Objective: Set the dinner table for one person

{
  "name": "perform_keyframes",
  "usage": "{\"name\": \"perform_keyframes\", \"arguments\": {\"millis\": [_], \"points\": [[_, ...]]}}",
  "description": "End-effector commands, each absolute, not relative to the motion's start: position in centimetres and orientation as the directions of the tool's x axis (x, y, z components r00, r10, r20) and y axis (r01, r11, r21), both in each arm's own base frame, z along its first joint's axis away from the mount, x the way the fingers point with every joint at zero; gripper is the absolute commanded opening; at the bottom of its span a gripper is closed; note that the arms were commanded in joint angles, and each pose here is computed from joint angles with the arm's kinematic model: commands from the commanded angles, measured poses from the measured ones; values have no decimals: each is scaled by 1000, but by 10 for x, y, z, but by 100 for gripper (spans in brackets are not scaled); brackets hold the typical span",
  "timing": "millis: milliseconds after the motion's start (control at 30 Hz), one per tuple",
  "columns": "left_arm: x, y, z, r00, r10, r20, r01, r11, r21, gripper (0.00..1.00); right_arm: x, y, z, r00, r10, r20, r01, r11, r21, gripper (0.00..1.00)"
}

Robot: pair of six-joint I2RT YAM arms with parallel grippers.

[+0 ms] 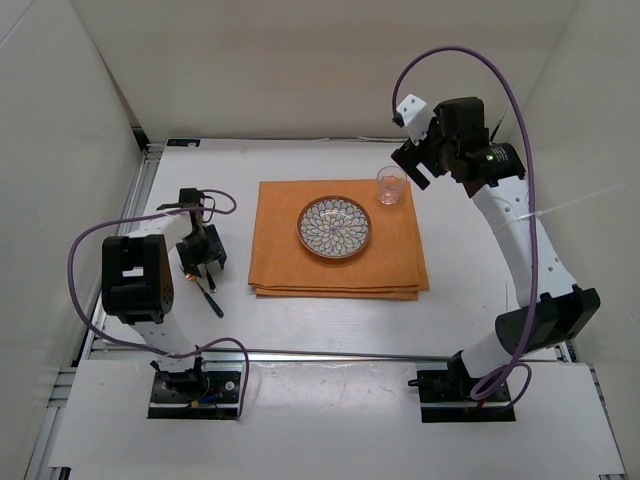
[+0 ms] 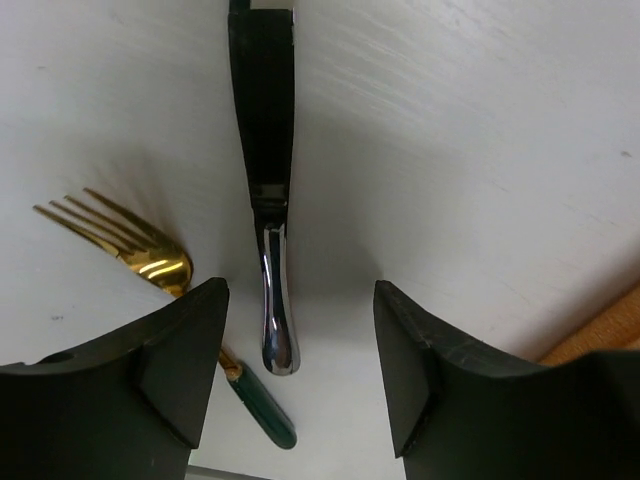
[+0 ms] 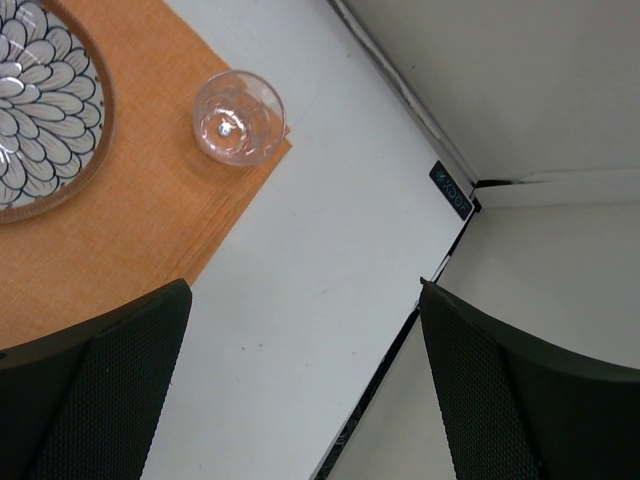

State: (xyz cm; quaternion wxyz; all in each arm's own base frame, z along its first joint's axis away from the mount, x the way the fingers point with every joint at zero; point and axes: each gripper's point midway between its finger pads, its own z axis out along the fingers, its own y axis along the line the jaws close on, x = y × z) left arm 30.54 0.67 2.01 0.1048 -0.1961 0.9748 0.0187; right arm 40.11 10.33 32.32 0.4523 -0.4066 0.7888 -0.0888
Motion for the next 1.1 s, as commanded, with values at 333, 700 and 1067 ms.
{"name": "perform_keyframes", "arguments": {"millis": [333, 700, 1067], "points": [[320, 3, 0, -910, -361, -206, -375, 926, 35, 50, 403, 114, 355, -200, -707, -678, -559, 651, -513, 97], [323, 12, -15, -917, -350, -192, -372, 924, 93, 37, 399, 111, 364, -198, -704, -682, -546, 657, -519, 99], [331, 12, -27, -921, -341, -189, -363, 927, 96, 10, 387, 109, 386, -175, -687, -705, -533, 668, -519, 100]]}}
